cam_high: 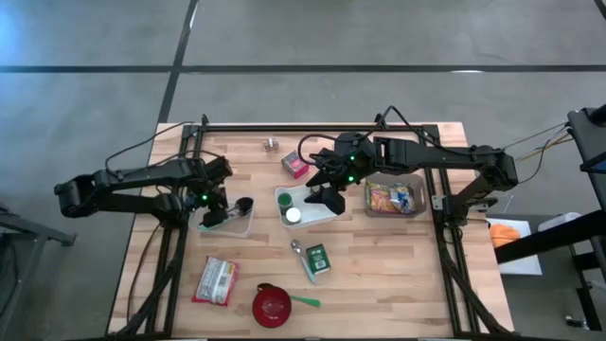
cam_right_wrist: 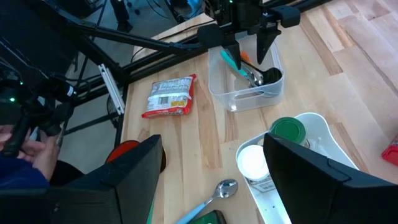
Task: Pick & Place Food Item
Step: Put the red noodle pack into the black bin
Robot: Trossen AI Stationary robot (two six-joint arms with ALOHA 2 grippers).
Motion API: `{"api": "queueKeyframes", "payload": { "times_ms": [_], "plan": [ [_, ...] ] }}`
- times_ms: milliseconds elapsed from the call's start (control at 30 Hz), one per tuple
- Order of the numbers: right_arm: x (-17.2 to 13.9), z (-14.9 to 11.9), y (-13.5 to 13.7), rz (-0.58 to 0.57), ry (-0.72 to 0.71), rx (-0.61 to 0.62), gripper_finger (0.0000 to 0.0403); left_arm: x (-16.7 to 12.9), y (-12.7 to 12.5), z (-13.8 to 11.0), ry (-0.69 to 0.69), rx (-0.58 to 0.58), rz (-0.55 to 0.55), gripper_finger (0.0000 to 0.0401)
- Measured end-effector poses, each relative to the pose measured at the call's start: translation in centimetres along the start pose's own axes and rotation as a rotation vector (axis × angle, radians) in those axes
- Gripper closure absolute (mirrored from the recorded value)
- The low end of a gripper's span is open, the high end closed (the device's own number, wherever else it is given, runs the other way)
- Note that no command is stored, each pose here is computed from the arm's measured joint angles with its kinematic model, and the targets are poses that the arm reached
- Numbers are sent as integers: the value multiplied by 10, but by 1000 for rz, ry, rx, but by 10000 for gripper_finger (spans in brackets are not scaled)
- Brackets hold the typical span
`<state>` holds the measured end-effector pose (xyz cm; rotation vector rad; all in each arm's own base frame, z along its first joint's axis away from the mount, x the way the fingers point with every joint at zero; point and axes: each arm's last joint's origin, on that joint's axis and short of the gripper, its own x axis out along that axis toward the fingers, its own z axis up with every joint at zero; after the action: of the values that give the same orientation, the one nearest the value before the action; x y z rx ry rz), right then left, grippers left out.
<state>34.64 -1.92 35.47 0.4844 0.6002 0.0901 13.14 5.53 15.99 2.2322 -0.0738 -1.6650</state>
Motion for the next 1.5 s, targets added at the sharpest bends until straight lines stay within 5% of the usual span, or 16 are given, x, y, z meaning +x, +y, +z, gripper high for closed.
{"api": "queueKeyframes", "payload": {
  "times_ms": [467,733,833,1100,1267,1500],
  "plan": [
    [0,0,0,0,0,-2,126,-24,4,-12,-39,131,-83,137],
    [0,0,0,0,0,-2,126,-51,15,-33,-17,450,-209,136],
    [0,0,0,0,0,-2,126,-57,20,-40,-36,688,-280,136],
    [0,0,0,0,0,0,126,-66,38,-66,-51,1604,-490,136],
    [0,0,0,0,0,-1,126,-63,51,-72,-71,2027,-542,136],
    [0,0,0,0,0,-1,126,-57,74,-73,-12,2777,-513,136]
  ]
}}
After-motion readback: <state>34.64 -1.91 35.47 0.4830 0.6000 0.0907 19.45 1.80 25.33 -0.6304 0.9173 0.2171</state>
